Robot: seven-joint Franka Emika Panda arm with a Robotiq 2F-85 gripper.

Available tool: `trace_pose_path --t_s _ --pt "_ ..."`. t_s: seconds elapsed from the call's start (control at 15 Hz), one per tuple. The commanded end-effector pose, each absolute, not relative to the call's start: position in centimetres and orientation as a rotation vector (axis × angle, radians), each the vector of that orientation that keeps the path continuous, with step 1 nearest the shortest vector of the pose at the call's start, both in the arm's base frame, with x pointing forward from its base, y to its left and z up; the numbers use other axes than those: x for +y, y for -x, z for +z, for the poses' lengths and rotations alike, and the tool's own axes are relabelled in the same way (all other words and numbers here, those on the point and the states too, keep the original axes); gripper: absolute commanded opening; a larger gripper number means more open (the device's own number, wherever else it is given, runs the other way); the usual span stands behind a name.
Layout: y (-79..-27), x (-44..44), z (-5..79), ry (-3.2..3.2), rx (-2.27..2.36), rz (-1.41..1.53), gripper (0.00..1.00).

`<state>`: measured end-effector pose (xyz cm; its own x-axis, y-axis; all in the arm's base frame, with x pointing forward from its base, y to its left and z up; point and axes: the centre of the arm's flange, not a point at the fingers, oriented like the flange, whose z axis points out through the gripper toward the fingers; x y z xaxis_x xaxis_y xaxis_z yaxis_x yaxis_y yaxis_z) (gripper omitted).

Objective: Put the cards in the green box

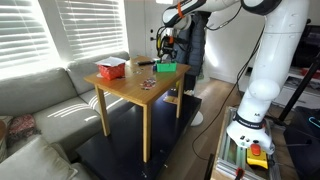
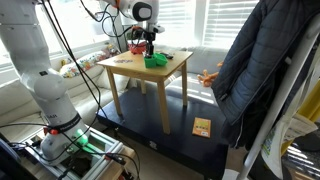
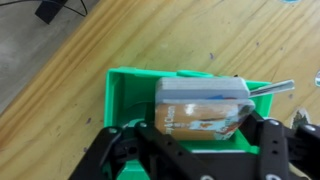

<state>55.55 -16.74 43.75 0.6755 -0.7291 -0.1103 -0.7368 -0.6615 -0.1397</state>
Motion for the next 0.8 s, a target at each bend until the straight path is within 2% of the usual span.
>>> trace_pose_path --t_s 0.0,0.07,0.13,0.2,0.27,0.33,0.73 --pt "-56.1 -16.9 43.3 2.663 1.255 0.032 0.53" --pt "-56.1 -16.9 43.2 2.663 1.259 0.029 0.53" --pt "-56.2 -16.9 43.3 2.665 1.259 0.028 0.64" --pt "-56.2 -16.9 43.4 2.664 1.259 0.031 0.90" --pt "-56.1 -16.8 43.6 2.668 1.253 0.029 0.96" --pt "-56.1 -16.6 43.9 2.670 1.243 0.030 1.00" --pt "-55.1 -15.1 47.1 2.707 1.155 -0.004 1.00"
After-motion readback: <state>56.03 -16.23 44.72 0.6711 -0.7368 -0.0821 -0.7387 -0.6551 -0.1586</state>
